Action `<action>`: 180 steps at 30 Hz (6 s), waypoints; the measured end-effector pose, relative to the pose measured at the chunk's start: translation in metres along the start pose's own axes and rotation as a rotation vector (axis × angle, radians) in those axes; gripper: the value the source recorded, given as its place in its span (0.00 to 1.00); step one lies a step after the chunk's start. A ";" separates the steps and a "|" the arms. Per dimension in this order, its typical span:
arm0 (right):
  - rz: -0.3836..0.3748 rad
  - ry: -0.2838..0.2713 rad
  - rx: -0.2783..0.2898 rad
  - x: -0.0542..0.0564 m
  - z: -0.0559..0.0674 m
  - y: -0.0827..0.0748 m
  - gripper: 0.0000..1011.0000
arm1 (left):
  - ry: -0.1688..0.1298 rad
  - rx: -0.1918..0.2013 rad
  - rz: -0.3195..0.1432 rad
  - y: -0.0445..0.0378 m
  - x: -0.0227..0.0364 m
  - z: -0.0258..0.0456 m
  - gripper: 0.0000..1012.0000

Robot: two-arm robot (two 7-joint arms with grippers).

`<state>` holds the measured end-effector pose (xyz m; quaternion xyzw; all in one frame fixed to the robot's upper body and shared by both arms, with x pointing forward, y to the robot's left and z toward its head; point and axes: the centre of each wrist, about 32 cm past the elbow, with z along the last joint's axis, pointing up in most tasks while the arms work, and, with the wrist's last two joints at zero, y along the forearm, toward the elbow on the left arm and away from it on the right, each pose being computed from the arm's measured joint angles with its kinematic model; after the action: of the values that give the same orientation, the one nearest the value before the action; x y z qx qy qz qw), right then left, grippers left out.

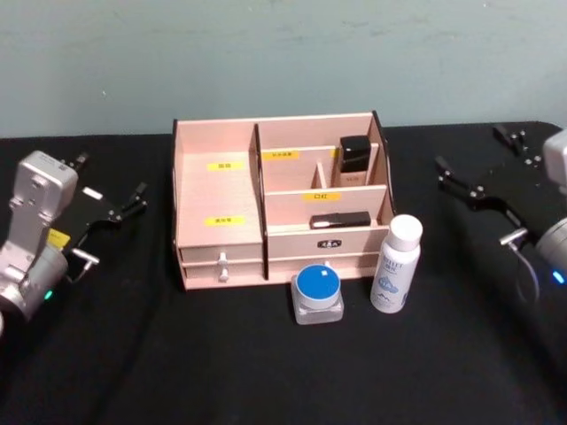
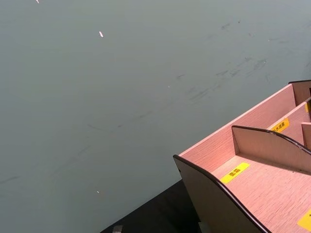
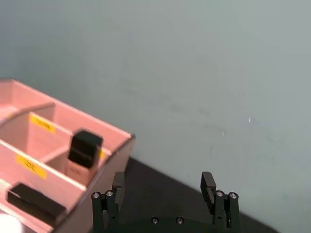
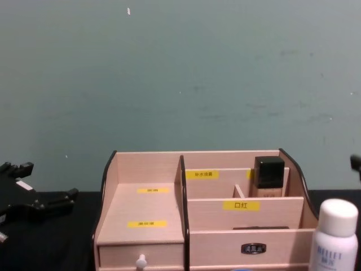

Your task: Pick up the facial cleanser and watermelon frost from the table and place them into the tiered storage box.

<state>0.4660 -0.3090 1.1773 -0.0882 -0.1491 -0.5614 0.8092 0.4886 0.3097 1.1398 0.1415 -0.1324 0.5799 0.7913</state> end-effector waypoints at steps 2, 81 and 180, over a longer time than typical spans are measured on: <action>0.005 -0.001 0.020 0.001 0.007 -0.005 0.99 | 0.000 0.000 0.000 0.0000 0.0000 0.0000 1.00; 0.322 0.207 -0.185 -0.046 -0.012 -0.023 0.99 | 0.000 0.000 0.000 0.0000 0.0000 0.0000 1.00; 0.408 0.132 0.054 -0.049 0.074 0.088 0.60 | 0.000 0.000 0.000 0.0000 0.0000 0.0000 1.00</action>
<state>0.5217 -0.2120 1.2319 -0.0578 -0.0898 -0.3862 0.9162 0.4886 0.3097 1.1398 0.1415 -0.1324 0.5799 0.7913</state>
